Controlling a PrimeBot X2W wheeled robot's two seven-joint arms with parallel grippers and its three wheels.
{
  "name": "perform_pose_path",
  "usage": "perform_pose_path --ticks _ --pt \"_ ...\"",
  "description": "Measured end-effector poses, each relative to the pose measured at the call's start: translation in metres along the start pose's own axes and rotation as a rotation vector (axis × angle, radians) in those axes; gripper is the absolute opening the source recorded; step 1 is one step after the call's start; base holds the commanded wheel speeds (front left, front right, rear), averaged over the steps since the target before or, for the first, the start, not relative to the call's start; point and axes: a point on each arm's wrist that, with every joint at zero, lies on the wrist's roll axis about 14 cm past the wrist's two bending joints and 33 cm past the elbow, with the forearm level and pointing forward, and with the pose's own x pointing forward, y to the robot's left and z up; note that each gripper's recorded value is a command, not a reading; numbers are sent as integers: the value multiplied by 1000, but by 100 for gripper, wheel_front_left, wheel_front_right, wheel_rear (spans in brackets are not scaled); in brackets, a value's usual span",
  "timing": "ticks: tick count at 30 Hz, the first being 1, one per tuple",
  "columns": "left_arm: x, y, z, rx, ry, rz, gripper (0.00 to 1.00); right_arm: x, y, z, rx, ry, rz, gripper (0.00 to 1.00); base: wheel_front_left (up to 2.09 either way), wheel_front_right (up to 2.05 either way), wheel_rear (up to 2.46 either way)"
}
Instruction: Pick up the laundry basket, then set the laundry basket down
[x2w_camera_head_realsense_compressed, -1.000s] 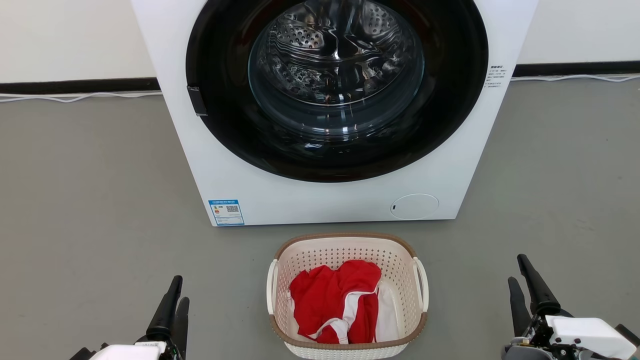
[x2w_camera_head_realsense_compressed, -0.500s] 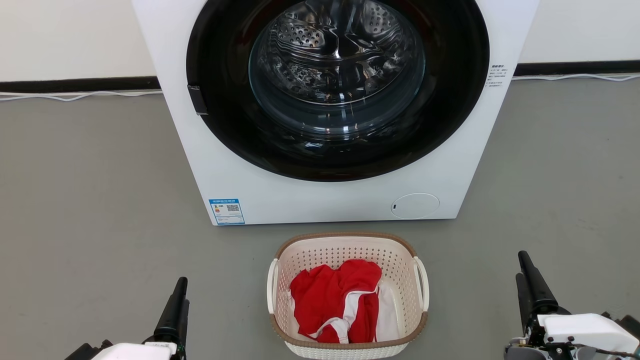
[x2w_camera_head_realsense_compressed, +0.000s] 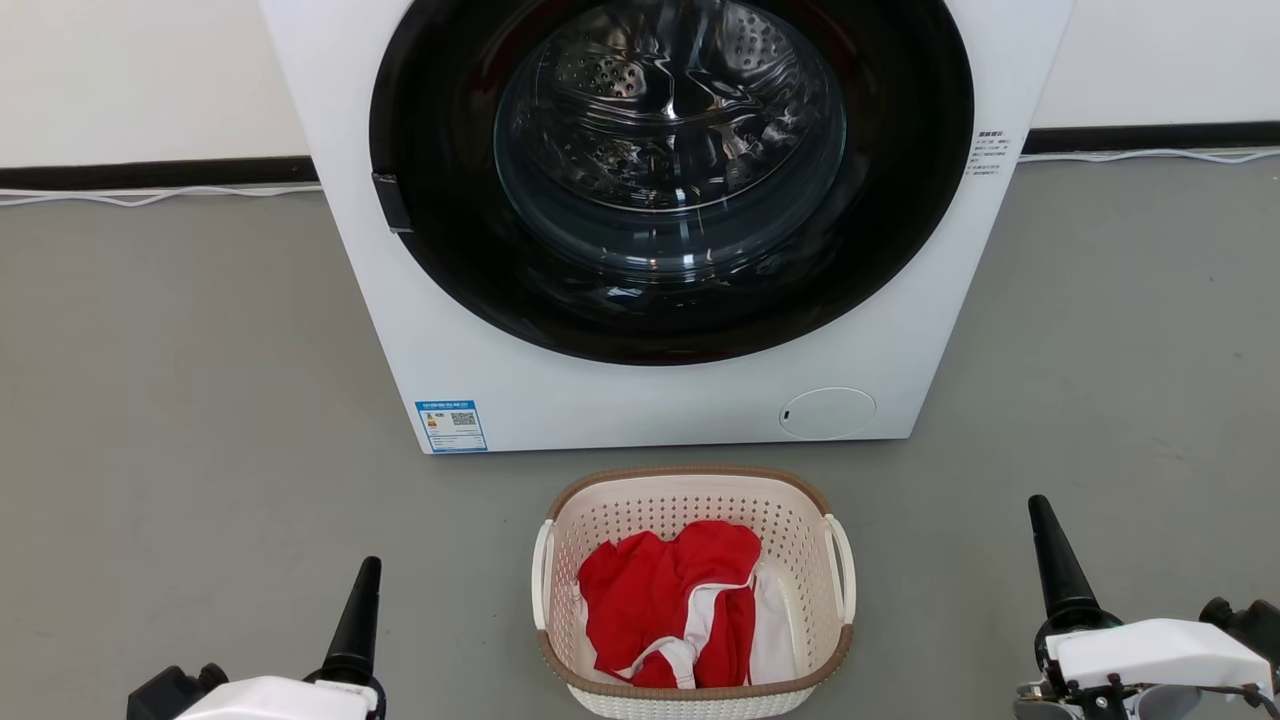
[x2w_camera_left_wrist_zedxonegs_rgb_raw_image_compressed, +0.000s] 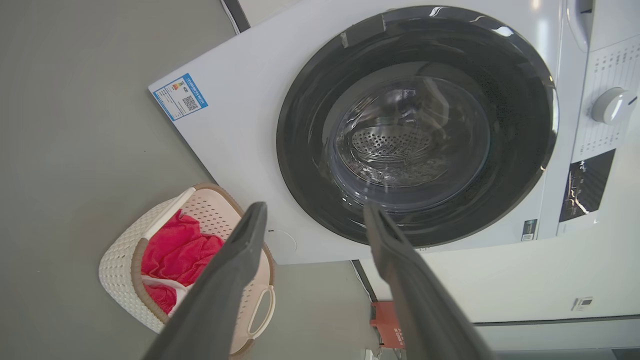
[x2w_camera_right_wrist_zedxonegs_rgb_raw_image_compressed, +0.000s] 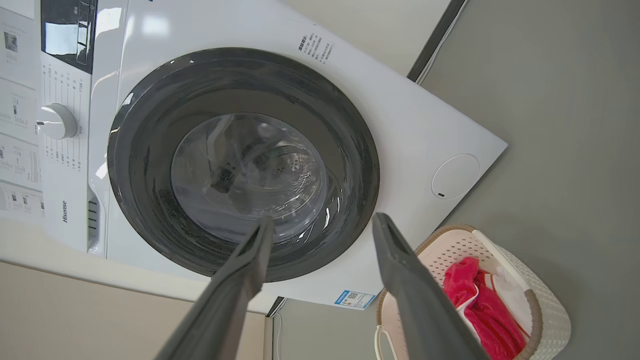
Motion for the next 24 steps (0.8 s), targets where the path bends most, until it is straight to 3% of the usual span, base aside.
perform_pose_path --ticks 10,24 --pt "1 -3 0 197 -7 3 100 -3 -2 0 -192 -1 -1 100 0 0 0" --pt "1 -3 2 386 -33 9 100 -3 1 4 -403 -16 19 100 0 0 0"
